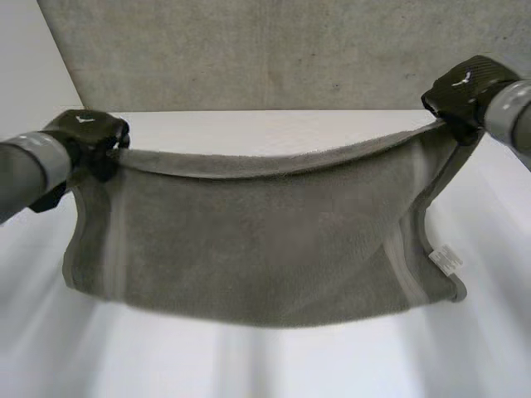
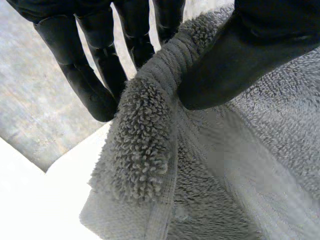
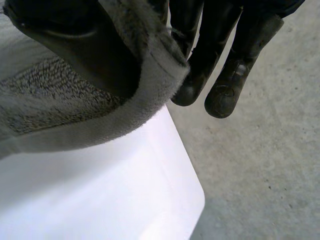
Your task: Fold the towel.
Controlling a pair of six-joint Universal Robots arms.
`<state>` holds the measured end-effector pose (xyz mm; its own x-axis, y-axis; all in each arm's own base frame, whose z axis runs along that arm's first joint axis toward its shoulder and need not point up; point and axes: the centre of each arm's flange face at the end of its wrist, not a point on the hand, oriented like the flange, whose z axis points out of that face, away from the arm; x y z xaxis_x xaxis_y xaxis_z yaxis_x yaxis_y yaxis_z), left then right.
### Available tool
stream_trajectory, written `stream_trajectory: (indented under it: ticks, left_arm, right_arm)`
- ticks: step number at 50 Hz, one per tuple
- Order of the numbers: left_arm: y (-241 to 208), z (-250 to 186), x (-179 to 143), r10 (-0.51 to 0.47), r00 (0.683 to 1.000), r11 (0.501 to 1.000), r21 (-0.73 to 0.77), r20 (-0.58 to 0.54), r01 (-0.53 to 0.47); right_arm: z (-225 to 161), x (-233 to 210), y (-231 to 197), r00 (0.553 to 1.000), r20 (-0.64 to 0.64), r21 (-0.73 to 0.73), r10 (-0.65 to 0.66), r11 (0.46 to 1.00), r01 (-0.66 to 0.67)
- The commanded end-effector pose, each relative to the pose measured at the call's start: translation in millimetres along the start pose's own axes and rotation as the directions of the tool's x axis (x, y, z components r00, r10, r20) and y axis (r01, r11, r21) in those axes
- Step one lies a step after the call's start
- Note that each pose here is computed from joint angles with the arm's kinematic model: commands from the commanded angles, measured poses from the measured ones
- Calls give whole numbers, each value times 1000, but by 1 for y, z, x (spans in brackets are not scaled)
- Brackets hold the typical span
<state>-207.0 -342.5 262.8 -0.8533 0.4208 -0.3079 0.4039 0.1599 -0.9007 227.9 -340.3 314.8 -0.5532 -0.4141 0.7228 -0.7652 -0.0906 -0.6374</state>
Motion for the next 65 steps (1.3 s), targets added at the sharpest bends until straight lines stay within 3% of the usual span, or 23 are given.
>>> stream_trajectory:
  ticks: [1,3,5,6,7,8,9,10,11,13,15,17,19,21,22,24,30,33,38,43,47,59,65]
  left_arm:
    - [-31,32,-7,117,989,987,98,87,-125]
    - [-76,33,-23,109,972,949,268,206,-163]
    - [-101,28,-29,90,961,915,358,261,-183]
    - [-101,27,-29,90,961,915,359,262,-184]
    - [-124,21,-33,58,950,874,444,308,-197]
    - [-124,21,-33,58,950,874,444,308,-197]
    - [-149,10,-36,9,938,818,537,345,-205]
    - [-174,-5,-37,-38,928,754,620,370,-216]
    - [-174,-5,-37,-39,928,754,621,370,-216]
    - [-192,-21,-37,-73,924,692,686,376,-225]
    - [-193,-23,-35,-73,925,688,690,372,-223]
    - [-187,-21,-32,-68,931,702,680,360,-212]
    - [-178,-16,-27,-59,938,726,660,342,-195]
    - [-150,-3,-10,-26,955,787,596,295,-162]
    - [-150,-3,-10,-26,955,787,595,294,-162]
    - [-115,9,7,5,968,841,523,252,-140]
    - [-63,26,24,37,977,885,448,210,-129]
    - [-25,35,35,50,982,917,382,180,-117]
    - [35,41,56,72,992,957,273,107,-99]
    - [86,31,72,78,996,982,171,45,-85]
    - [99,20,71,73,997,989,127,39,-77]
    - [63,-54,33,54,994,981,181,97,-71]
    - [62,-80,26,39,999,987,157,34,-44]
  right_arm:
    - [47,24,-18,974,-227,71,-14,997,31]
    - [51,39,-31,948,-317,138,16,990,30]
    - [47,72,-56,875,-468,286,123,958,18]
    - [47,73,-56,875,-469,287,124,958,18]
    - [44,86,-65,839,-512,358,182,934,16]
    - [38,96,-74,810,-537,424,237,906,16]
    - [38,96,-75,810,-537,425,237,905,16]
    - [26,110,-85,775,-564,481,285,876,28]
    - [14,120,-93,755,-576,518,315,854,39]
    - [4,123,-99,753,-574,533,323,845,42]
    - [-1,122,-99,762,-565,529,317,848,40]
    - [1,116,-96,783,-544,520,302,854,32]
    - [17,94,-81,840,-475,484,261,875,2]
    - [22,83,-73,865,-439,464,244,885,-14]
    - [22,82,-73,865,-438,464,243,886,-14]
    - [34,56,-55,909,-360,413,210,910,-46]
    - [54,1,-11,969,-197,295,148,952,-86]
    - [57,-15,1,981,-138,267,139,959,-98]
    - [59,-84,50,990,91,143,106,983,-118]
    - [52,-117,79,980,176,51,97,993,-107]
    - [40,-119,85,976,194,20,96,995,-102]
    - [-41,-41,72,993,45,-13,112,994,-111]
    - [-74,-29,75,988,117,-87,101,992,-91]
